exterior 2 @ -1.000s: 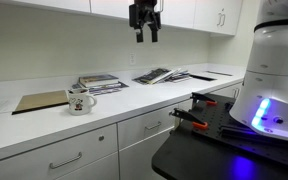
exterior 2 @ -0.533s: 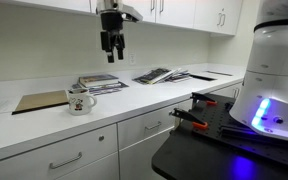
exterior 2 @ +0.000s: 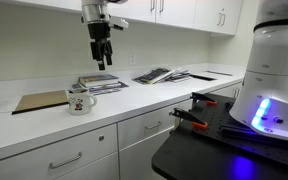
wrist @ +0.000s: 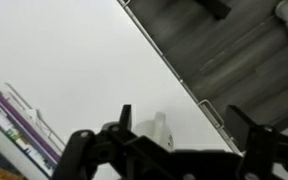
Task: Remove the pen from the mug and put it on the counter
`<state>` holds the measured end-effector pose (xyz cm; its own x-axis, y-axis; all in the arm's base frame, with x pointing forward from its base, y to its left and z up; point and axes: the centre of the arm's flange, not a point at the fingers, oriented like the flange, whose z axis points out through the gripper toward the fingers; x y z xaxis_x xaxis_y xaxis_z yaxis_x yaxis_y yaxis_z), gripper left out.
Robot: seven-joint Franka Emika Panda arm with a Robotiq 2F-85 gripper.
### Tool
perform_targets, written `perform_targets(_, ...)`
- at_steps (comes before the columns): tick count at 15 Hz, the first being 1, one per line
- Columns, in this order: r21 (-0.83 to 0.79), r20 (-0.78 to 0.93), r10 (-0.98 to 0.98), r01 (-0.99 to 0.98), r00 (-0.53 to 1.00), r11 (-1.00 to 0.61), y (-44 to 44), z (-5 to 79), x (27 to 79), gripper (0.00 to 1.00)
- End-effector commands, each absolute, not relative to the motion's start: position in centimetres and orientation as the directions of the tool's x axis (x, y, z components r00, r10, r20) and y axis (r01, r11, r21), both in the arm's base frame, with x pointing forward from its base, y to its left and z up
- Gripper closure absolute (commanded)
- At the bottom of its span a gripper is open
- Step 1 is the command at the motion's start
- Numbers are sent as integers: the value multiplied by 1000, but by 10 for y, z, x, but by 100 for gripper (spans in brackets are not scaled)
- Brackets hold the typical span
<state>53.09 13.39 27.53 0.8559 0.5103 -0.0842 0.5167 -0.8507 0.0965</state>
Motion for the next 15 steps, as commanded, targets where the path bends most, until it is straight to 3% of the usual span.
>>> perform_targets(1, 97, -83, 510, 516, 856, -851, 134, 276, 531, 0)
perform_targets(5, 98, -71, 526, 531, 847, -842, 135, 274, 531, 0)
perform_targets(11, 12, 74, 710, 711, 700, -703, 139, 244, 579, 0)
perform_targets(13, -45, 115, 746, 754, 656, -655, 139, 232, 597, 20)
perform_targets(15, -81, 135, 769, 781, 625, -620, 140, 220, 612, 30)
